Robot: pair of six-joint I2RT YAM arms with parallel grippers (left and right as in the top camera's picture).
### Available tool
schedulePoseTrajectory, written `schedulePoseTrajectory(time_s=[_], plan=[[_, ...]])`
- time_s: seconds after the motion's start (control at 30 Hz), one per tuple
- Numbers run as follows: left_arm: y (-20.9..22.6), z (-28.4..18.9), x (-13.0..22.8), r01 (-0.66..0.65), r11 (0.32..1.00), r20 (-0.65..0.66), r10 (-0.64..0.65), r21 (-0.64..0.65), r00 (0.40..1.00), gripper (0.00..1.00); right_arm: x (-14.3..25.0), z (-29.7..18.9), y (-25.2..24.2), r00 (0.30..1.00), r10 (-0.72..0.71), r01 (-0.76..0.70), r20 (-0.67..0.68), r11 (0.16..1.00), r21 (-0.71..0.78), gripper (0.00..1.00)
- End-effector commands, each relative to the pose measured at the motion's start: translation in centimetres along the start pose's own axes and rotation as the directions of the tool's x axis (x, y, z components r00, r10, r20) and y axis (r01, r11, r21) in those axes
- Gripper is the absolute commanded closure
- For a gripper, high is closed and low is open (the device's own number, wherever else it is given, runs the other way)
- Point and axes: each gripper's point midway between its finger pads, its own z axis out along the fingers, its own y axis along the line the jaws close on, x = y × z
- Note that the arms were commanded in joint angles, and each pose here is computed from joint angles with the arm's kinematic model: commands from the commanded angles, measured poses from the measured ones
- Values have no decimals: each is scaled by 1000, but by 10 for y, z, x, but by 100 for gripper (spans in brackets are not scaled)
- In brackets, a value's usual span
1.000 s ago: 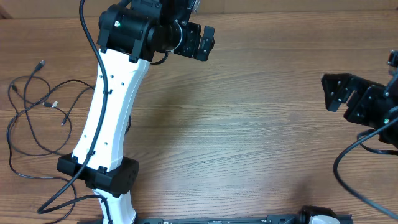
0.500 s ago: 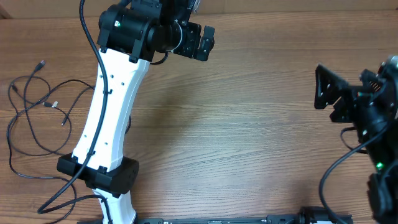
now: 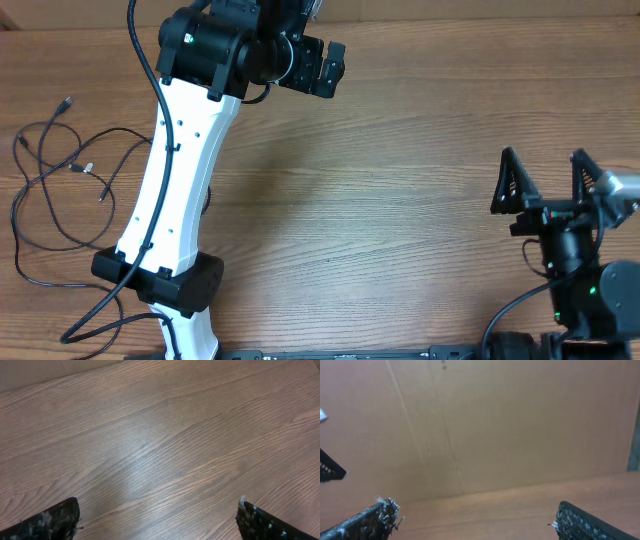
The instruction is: Untangle cables
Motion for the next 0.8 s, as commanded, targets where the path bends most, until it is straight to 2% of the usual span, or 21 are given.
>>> schedulePoseTrajectory(time_s=[0.0,0.43,0.77], plan=[[-3,5,1,-20,1000,-7,20,11,1000,0,12,-8,-7,997,-7,5,75,1000,24,0],[-3,5,1,-20,1000,-7,20,11,1000,0,51,-18,-15,974,-11,14,226,1000,-9,0],[-3,5,1,-20,1000,-7,20,11,1000,0,77,-20,-27,965,-12,8,263,1000,18,0]])
